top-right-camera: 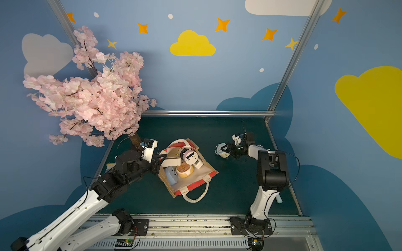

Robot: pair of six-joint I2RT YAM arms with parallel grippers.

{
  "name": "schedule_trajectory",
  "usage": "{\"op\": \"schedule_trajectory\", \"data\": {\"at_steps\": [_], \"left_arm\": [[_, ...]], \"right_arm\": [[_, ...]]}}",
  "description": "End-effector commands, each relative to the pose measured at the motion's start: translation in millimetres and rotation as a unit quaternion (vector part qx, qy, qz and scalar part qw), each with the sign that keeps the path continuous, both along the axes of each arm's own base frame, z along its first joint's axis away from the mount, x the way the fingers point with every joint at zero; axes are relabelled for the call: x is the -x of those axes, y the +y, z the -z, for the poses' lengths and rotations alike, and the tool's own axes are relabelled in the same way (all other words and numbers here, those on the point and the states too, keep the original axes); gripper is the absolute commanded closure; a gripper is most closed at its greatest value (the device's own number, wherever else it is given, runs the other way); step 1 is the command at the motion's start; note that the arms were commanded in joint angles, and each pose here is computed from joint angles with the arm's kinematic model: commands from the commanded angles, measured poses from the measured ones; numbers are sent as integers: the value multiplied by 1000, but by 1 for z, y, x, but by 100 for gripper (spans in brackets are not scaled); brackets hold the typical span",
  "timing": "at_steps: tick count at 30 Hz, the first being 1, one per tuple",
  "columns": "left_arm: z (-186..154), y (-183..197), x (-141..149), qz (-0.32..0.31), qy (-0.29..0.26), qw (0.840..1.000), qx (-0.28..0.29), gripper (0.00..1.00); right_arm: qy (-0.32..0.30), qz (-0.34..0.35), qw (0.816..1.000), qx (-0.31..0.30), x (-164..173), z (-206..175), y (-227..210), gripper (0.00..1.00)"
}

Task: Take the alarm clock out of the canvas bag
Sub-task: Place the alarm at the center of the board.

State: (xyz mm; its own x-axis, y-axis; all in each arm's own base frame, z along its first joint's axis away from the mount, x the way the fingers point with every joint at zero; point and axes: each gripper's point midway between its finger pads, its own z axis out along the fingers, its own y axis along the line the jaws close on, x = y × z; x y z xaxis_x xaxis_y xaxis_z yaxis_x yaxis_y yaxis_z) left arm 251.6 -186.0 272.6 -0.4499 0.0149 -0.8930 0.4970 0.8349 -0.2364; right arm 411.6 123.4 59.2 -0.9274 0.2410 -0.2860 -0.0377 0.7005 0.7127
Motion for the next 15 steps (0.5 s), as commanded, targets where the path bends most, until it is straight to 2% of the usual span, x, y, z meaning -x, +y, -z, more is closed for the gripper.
{"op": "schedule_trajectory", "data": {"at_steps": [1,6,8,9,15], "left_arm": [[-19,-7,2,19,-28,999,24,96],[-17,-5,3,16,-28,999,23,96],[-18,-5,3,16,-29,999,22,96],[-17,-4,3,16,-29,999,21,96],[-19,-4,3,15,-32,999,21,96]], "right_arm": [[34,9,998,47,14,11,-13,49],[42,29,996,70,18,10,-26,33],[43,34,996,69,21,6,-29,18],[42,36,996,72,23,5,-31,14],[38,45,994,88,30,0,-45,12]]}}
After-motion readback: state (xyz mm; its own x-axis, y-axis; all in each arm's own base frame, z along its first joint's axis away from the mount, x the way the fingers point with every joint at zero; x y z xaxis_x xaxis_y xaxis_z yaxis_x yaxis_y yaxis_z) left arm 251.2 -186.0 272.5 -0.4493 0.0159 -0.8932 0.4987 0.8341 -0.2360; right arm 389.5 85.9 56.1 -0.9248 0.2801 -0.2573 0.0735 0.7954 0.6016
